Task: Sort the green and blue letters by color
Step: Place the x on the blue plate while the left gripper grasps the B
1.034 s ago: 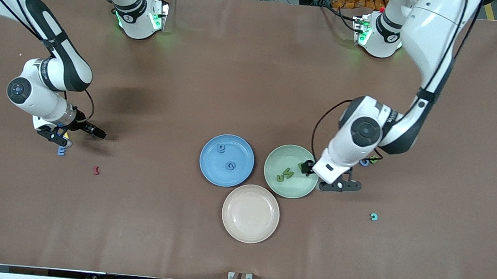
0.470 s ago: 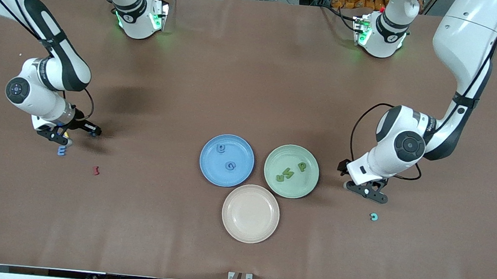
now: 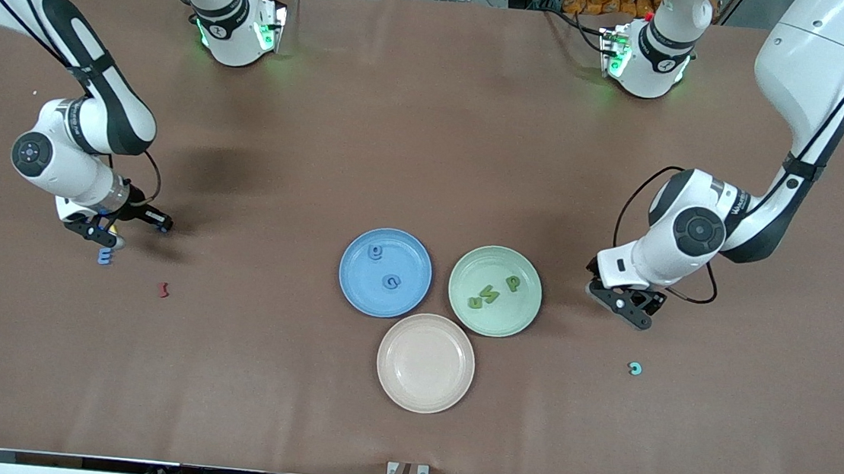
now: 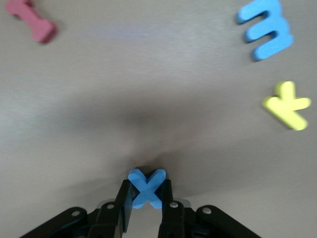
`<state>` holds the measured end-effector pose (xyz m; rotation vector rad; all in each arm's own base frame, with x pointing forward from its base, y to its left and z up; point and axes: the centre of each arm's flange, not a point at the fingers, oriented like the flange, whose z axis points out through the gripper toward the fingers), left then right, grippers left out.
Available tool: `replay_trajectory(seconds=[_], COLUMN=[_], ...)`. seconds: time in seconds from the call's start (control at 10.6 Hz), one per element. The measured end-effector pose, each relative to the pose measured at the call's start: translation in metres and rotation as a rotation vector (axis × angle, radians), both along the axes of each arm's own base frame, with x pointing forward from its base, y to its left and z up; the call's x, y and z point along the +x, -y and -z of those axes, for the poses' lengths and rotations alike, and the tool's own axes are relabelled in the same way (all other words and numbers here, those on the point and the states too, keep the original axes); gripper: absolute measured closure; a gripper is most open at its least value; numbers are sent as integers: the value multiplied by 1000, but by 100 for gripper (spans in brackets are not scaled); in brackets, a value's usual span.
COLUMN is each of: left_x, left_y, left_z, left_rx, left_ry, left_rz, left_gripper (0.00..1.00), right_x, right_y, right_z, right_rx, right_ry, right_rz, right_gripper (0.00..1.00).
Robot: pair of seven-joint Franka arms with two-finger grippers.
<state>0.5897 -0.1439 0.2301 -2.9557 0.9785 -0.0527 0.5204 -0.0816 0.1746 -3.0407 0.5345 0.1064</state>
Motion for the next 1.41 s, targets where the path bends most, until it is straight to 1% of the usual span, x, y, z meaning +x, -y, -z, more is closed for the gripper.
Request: replay_trajectory(seconds=[0.19,0.28,0.38,0.47,0.56,0.75,0.85,0.94,1.03,1.22,1.32,1.41], left_x=[-21,-29,-35,-39,-43,-54,-59,-62,-63,-65,-66,-67], left_y=[-19,-30,-41,-49,-52,-49,-49,-52,-56,-66,-69,-71], left_z=[12,16,19,22,25,33,37,39,41,44,45,46], left_rx=[0,14,34,48,50,44,46,47,44,40,36,30], left_ry=[-2,-5,-1,1,6,22,23,22,27,28,28,32], left_rz=[73,102,121,133,147,187,202,207,204,191,185,182], left_gripper=[0,0,0,0,0,0,0,0,0,0,0,0], right_x=[14,24,35,48,63,89,99,107,114,123,123,122], right_y=[-41,-72,-105,-139,-173,-221,-238,-256,-282,-362,-393,-413], right_z=[-11,-20,-31,-48,-70,-112,-127,-134,-138,-154,-160,-162], right_rx=[2,0,-6,5,47,159,201,229,253,310,345,379], right_ry=[20,25,21,13,-8,-50,-58,-66,-82,-101,-95,-98], right_rz=[64,95,129,170,215,310,363,428,508,630,676,720], right_gripper=[72,72,72,72,72,72,72,72,72,72,72,72])
